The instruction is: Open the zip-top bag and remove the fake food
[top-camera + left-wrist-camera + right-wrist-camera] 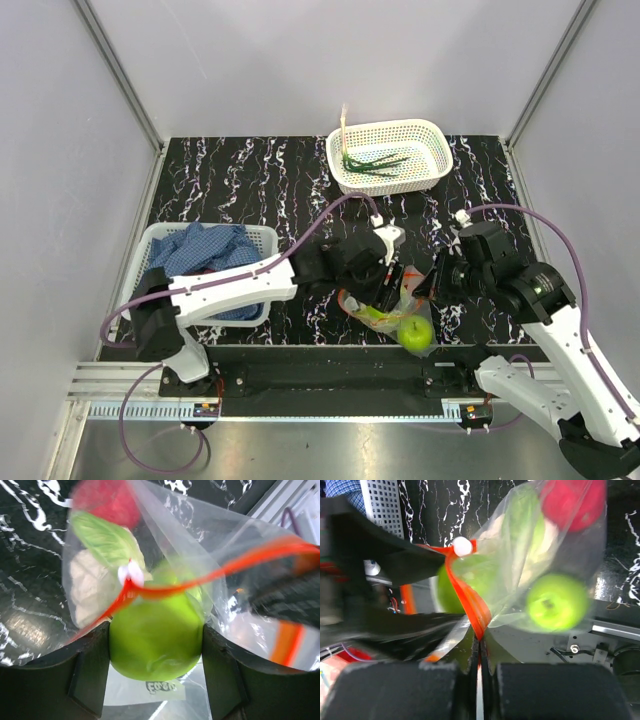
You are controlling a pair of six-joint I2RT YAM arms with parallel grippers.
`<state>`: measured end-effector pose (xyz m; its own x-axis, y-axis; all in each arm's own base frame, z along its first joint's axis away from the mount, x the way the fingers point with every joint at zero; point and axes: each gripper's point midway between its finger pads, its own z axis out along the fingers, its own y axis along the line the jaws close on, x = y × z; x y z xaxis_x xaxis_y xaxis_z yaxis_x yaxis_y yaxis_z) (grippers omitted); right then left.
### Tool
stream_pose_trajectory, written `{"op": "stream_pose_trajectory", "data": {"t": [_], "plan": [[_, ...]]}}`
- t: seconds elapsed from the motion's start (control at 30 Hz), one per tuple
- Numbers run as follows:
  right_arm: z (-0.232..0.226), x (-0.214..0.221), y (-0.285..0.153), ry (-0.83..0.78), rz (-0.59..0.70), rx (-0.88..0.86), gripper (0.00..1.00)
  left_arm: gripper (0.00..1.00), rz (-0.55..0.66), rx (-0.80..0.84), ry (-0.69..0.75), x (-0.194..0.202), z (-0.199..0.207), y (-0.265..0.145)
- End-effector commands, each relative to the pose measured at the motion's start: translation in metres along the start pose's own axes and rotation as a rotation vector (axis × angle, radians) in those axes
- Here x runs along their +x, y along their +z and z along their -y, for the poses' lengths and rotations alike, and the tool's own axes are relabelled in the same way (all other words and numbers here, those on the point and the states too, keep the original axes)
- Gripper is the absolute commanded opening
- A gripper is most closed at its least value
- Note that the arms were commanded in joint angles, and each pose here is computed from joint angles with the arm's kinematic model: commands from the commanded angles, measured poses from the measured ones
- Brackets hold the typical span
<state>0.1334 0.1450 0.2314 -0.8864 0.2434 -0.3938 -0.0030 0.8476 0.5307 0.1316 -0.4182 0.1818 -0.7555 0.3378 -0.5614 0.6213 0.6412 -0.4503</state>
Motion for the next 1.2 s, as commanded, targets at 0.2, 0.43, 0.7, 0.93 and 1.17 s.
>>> {"op": "stream_pose_trajectory", "data": {"t": [0.2, 0.43, 0.7, 0.93, 1.17], "plan": [[-0.011, -0.017, -0.026, -0.075, 0.092, -0.026, 0.00, 0.07, 0.014, -0.024, -0.052, -0.009, 0.005, -0.024], [-0.020, -0.009, -0.028, -0.057, 0.065, -0.087, 0.00, 0.05, -0.092, -0.079, -0.060, 0.017, -0.013, 0.033], [-0.011, 0.008, -0.022, -0.015, 0.019, -0.089, 0.00, 0.37, -0.101, -0.068, -0.067, 0.024, -0.014, 0.038], [-0.006, 0.011, -0.027, -0.005, 0.028, -0.077, 0.00, 0.68, -0.098, 0.025, -0.058, 0.031, -0.003, 0.023], [-0.005, 0.014, -0.028, 0.011, 0.027, -0.079, 0.00, 0.76, -0.128, 0.081, -0.050, 0.041, 0.005, 0.029]]}}
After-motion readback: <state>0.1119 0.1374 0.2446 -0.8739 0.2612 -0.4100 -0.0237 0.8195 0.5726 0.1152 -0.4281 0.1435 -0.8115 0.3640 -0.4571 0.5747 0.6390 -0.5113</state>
